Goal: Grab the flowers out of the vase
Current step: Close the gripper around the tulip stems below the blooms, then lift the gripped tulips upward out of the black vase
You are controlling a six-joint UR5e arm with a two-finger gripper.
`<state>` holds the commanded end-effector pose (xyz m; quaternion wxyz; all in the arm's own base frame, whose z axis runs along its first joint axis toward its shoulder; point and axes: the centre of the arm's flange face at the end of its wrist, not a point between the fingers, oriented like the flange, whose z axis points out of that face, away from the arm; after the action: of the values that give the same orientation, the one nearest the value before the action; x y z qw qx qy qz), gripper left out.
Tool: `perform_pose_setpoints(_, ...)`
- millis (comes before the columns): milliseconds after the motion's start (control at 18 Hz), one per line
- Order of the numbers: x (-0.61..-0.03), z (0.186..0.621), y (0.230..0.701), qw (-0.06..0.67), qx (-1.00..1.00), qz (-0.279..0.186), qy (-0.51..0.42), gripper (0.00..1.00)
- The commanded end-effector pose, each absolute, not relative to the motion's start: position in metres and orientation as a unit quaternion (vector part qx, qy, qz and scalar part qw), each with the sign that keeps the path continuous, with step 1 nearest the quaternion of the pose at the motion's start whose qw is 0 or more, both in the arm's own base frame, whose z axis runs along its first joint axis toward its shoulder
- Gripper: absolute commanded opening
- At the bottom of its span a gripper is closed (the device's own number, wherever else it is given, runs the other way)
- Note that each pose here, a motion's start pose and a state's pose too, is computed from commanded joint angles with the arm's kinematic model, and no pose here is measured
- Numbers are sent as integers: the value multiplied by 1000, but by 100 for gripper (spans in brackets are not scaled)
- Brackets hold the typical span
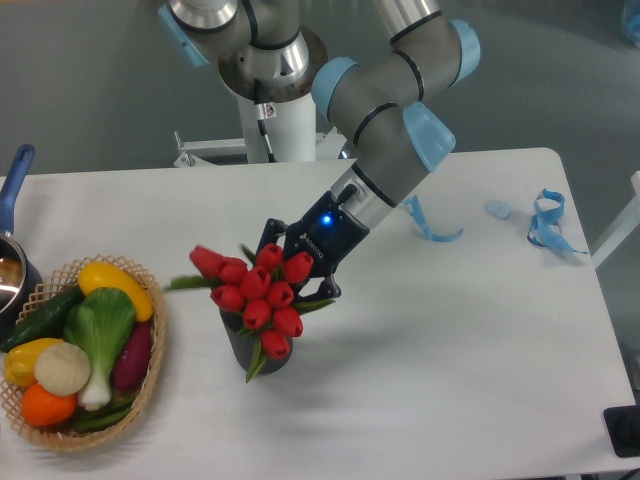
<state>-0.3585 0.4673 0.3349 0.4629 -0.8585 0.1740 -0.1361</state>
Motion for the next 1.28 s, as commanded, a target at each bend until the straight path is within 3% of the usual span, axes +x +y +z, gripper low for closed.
perform_pose_setpoints(944,-351,474,471,510,-844,-124,106,36)
perform_pose_setpoints(1278,-346,498,467,511,-846,-113,98,36)
